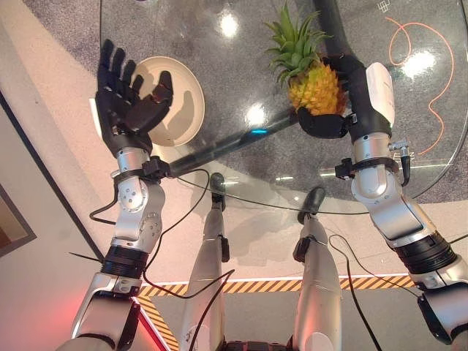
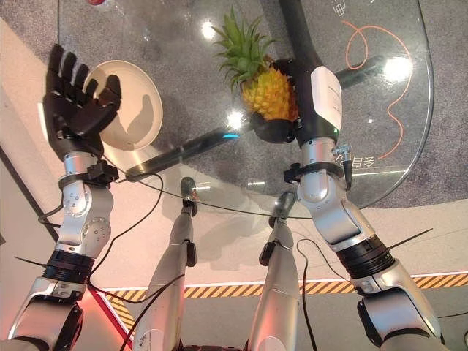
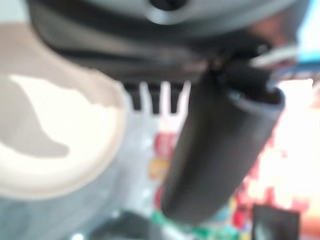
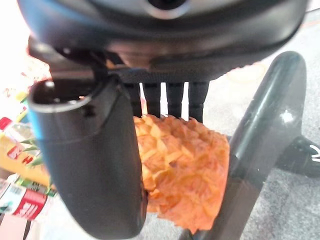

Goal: Pick up the fruit to the plate

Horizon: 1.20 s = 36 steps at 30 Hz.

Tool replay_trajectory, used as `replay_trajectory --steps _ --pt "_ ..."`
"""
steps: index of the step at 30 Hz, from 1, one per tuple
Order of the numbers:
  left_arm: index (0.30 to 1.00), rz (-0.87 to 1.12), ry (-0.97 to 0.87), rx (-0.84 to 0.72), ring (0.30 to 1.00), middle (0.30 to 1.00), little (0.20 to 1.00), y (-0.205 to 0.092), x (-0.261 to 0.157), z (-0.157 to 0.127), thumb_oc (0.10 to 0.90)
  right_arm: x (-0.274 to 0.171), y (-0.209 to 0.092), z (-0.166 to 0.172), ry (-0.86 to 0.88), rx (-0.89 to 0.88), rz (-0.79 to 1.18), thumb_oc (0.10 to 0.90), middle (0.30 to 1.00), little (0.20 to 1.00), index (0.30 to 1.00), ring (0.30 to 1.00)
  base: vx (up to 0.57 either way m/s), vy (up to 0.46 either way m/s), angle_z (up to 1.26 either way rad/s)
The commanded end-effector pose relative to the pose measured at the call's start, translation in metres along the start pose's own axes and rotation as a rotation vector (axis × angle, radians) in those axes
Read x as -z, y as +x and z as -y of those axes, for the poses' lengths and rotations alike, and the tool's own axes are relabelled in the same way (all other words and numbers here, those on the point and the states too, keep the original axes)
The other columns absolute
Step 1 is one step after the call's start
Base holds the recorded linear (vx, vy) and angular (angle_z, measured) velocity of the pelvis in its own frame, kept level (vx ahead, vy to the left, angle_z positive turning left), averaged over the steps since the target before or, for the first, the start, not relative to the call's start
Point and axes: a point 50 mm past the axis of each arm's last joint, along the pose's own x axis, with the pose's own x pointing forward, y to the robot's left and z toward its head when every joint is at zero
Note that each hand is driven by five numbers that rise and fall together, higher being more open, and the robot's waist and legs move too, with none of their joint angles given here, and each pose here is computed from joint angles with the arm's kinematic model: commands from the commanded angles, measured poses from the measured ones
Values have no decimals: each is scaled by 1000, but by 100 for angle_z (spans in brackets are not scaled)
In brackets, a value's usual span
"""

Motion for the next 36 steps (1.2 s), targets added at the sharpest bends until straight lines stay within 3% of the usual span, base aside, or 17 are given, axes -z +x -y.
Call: replay_trajectory --steps 1,18,36 --pt "900 195 -44 161 900 900 900 14 -46 31 800 -65 16 40 -3 150 320 100 300 200 300 300 0 0 0" --pt "900 73 -91 311 900 900 900 13 -32 64 800 -84 24 29 -85 45 355 100 300 200 300 300 0 0 0" --pt "900 -113 -344 480 900 900 900 1 -16 95 800 -106 23 17 -101 -34 422 100 300 200 300 300 0 0 0"
